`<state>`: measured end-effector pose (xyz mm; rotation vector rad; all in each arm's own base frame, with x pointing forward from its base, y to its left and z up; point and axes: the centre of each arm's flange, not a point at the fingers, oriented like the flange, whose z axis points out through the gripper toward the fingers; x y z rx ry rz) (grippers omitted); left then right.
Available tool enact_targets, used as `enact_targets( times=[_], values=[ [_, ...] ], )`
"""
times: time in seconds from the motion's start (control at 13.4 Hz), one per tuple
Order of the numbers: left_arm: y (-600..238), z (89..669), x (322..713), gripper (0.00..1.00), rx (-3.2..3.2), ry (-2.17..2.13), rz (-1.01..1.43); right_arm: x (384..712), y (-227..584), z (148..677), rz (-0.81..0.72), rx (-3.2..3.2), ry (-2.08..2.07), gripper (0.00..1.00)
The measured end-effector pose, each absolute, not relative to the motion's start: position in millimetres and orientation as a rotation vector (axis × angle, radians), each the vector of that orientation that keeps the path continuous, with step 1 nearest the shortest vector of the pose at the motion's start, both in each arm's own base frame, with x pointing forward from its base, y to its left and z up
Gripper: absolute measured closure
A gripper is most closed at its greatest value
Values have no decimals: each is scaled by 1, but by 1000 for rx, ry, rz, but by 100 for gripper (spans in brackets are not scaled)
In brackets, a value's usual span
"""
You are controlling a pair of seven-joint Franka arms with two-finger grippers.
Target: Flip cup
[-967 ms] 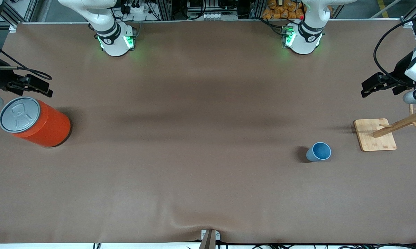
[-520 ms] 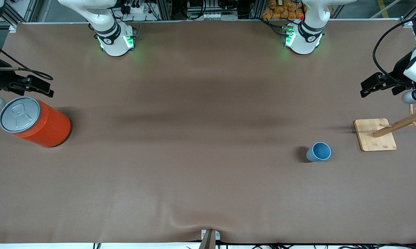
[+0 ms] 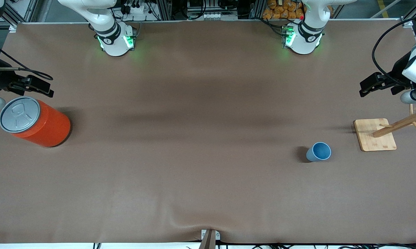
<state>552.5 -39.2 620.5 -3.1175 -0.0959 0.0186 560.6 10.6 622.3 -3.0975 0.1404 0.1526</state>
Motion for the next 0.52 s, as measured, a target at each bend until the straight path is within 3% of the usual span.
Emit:
enact_targets(
  times=[0.52],
  values=[
    [-39,620,552,0,-3117,-96,26,561,11,622,153,-3097,141,0]
  ],
)
